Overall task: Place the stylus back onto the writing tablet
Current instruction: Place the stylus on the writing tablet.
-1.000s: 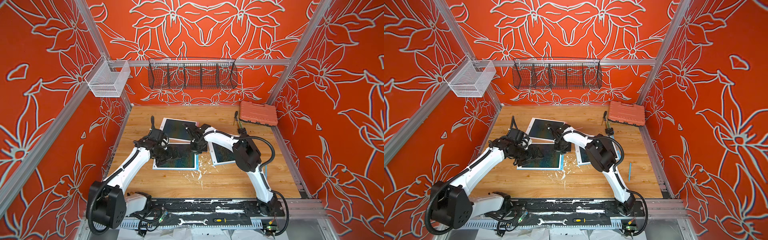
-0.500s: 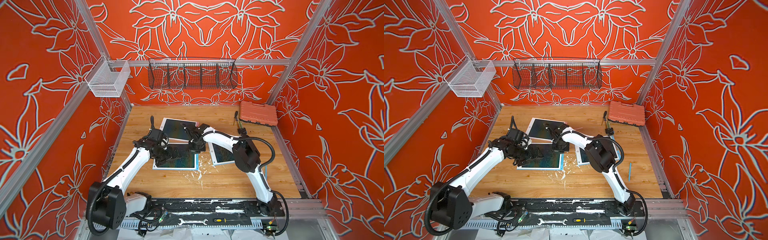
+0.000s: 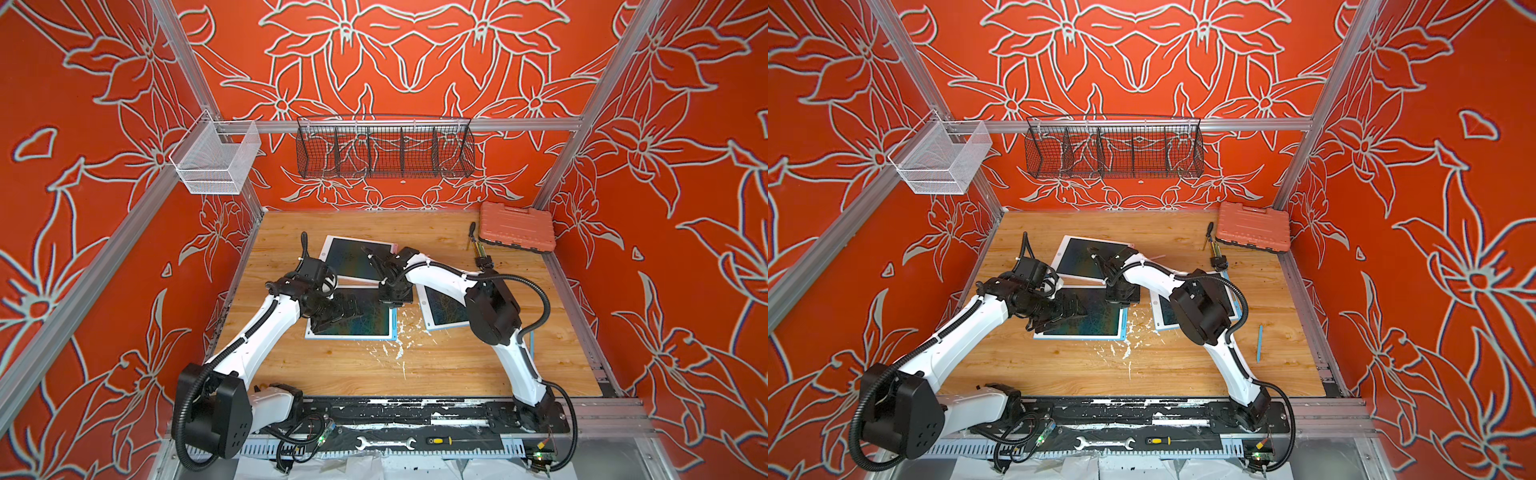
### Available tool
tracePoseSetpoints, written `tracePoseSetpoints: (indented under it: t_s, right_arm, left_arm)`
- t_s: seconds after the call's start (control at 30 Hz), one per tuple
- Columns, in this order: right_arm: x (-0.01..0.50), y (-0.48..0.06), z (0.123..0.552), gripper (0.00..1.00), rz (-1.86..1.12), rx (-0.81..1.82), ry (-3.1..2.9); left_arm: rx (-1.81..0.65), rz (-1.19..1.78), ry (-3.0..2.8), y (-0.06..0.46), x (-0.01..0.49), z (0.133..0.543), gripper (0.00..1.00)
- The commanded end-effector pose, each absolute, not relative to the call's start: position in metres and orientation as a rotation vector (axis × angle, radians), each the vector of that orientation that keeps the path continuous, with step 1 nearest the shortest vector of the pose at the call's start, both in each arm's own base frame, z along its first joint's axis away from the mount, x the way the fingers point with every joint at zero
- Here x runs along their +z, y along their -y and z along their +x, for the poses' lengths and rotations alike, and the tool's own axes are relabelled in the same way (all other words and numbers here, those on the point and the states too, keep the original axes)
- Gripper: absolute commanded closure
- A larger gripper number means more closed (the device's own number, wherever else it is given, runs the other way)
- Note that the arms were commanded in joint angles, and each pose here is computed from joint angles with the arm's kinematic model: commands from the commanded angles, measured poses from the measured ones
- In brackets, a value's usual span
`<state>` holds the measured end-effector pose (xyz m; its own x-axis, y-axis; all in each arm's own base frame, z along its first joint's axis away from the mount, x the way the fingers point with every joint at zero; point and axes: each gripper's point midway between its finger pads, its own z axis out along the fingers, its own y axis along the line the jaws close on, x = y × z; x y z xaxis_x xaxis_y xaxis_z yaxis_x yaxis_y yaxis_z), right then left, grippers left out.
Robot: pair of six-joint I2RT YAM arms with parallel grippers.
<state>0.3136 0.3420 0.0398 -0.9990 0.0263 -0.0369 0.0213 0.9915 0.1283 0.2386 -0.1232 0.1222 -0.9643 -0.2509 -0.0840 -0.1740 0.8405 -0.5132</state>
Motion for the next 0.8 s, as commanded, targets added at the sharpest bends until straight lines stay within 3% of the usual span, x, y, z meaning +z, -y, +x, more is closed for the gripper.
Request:
tracePoseSetpoints:
  t_s: [0.0,0.77]
  right_arm:
    - [0.035,-0.33,0.307,0.99,0.043,0.097,-3.115]
    - [0.007,-0.322,0.299,0.99,0.042,0.026,-3.159]
  left_arm:
    - [-0.784,-0.331,-2.879,0.122,0.122,0.234,0.0]
    - [-0.778,-0.332,-2.883,0.121,0.121,0.233,0.0]
